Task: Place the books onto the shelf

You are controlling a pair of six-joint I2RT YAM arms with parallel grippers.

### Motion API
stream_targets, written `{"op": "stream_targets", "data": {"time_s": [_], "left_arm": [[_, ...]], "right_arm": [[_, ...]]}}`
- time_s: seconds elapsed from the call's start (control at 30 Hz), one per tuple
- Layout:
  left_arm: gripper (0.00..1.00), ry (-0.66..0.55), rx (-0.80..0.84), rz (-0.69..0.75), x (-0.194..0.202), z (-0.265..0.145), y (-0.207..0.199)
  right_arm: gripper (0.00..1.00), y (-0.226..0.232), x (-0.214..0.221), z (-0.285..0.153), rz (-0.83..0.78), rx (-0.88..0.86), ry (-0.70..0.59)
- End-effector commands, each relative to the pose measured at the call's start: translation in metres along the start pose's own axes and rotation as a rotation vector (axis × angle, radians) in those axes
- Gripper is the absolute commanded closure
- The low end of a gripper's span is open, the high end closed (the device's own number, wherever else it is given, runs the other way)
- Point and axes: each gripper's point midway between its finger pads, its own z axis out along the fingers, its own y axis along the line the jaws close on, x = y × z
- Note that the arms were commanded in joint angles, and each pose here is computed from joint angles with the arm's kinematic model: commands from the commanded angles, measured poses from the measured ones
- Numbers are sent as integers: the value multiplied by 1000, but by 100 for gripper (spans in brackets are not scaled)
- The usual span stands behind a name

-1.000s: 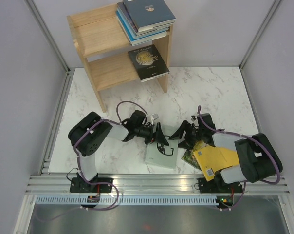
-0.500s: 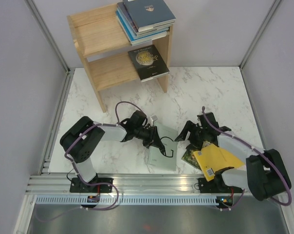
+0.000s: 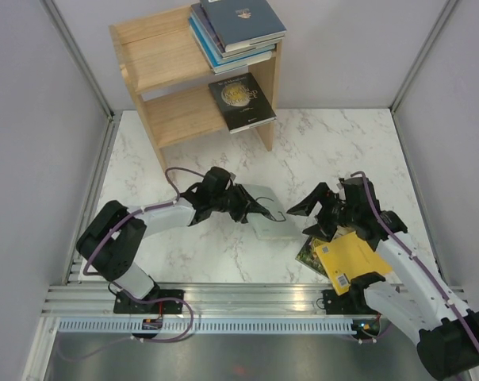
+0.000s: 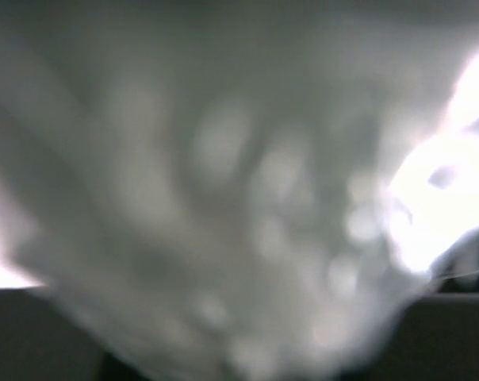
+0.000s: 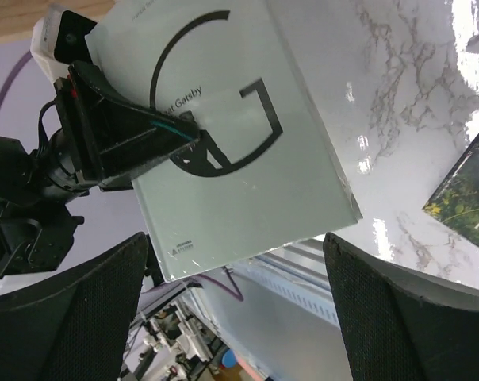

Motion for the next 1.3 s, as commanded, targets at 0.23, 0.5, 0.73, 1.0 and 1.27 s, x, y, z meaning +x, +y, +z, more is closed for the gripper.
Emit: {"op": "stream_targets", "data": {"time_s": [0.23,0.5,0.73,1.0,1.27], "left_arm": [[98,-156,339,-181,-25,-36,-112],[98,-121,503,-255,-19,-48,-135],[98,-103,568,-248,-11,-61,-147],[98,-111,574,-260,-10,-65,-141],[29,-11,526,-171,7,-57,-135]], "right_arm": [[5,12,4,-11,184,-33,-10],[6,20,-14,2,198,-43,-49],[9,47,-40,14,168,-78,-87],[92,69,-49,12,171,-142,-104],[100,70,-52,5,173,-157,-141]]}}
